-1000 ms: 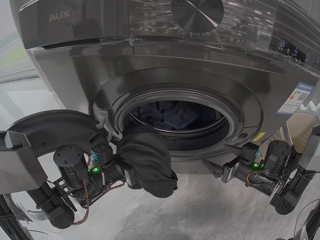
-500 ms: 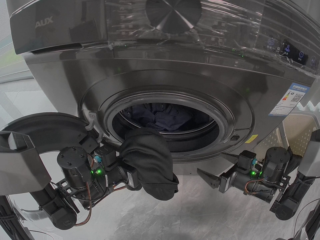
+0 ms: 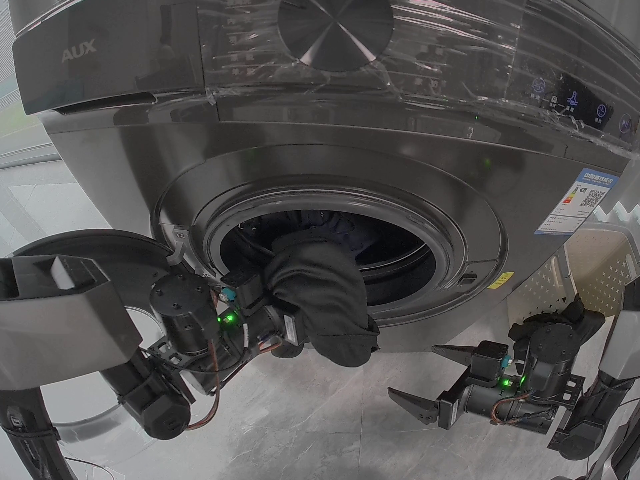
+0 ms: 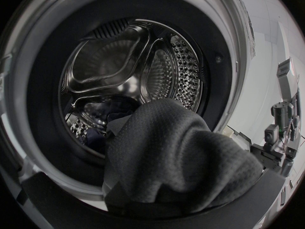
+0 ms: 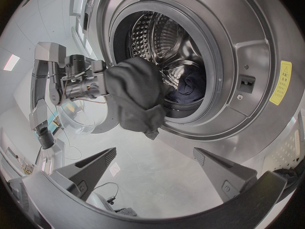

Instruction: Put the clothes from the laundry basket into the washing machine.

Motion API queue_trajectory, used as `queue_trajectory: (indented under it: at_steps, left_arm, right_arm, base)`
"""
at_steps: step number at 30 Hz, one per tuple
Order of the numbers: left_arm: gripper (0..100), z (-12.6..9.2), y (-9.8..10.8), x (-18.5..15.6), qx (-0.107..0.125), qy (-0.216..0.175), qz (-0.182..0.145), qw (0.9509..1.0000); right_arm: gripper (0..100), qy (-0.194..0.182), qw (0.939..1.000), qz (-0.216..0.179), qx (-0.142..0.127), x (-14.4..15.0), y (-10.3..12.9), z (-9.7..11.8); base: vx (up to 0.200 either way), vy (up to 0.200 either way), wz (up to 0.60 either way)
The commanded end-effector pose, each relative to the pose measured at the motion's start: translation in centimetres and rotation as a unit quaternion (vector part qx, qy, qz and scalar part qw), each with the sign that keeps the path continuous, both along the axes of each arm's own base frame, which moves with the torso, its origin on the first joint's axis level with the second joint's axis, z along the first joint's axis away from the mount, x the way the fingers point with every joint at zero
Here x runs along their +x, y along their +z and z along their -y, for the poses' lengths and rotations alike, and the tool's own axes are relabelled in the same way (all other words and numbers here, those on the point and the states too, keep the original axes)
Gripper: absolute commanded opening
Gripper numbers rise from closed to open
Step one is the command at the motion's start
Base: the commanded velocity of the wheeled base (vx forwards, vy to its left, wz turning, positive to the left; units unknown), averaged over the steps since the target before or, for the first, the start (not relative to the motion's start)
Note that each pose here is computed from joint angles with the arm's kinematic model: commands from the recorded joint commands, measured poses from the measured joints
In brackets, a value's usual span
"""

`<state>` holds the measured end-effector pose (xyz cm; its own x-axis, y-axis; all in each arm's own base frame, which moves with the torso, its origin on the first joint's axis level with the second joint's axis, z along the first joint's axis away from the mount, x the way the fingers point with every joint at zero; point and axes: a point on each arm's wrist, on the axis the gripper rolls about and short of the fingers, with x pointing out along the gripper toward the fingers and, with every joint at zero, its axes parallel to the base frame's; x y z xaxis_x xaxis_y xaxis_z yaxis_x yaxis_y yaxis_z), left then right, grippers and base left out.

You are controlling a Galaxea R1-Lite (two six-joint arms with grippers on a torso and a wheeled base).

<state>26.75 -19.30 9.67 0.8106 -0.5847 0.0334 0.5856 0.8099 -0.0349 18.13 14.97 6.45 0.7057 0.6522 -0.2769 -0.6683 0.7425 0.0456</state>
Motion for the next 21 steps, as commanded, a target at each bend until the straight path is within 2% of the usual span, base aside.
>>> queue_trajectory:
  at_steps: [1,7,9,13,17,21]
  left_arm:
    - [0,2.1,-1.5,3.2,-0.012,0.006,0.011,0.9998]
    - [0,3.5,-1.4,5.2,-0.035,0.035,0.033,0.9982]
    - [0,4.2,-1.1,6.5,-0.052,0.054,0.050,0.9959]
    - [0,5.5,0.0,8.3,-0.082,0.057,0.084,0.9915]
    - [0,6.4,-0.6,10.3,-0.090,0.075,0.093,0.9888]
    - [0,6.3,-0.9,12.0,-0.093,0.087,0.100,0.9869]
  right_arm:
    - [100,0.009,0.9999,0.004,0.003,-0.8,0.5,0.1]
    - [100,0.016,0.9999,0.003,0.002,-1.3,0.6,0.2]
    - [100,0.019,0.9998,-0.001,-0.001,-1.6,0.5,0.3]
    - [100,0.019,0.9998,-0.002,-0.002,-1.7,0.4,0.3]
    - [100,0.018,0.9998,-0.003,-0.002,-1.6,0.4,0.2]
    - [100,0.014,0.9999,0.001,0.002,-1.4,0.5,0.2]
  base:
    - [0.000,0.000,0.00]
    - [0.000,0.000,0.00]
    - [0.000,0.000,0.00]
    - [0.000,0.000,0.00]
    - [0.000,0.000,0.00]
    - [0.000,0.000,0.00]
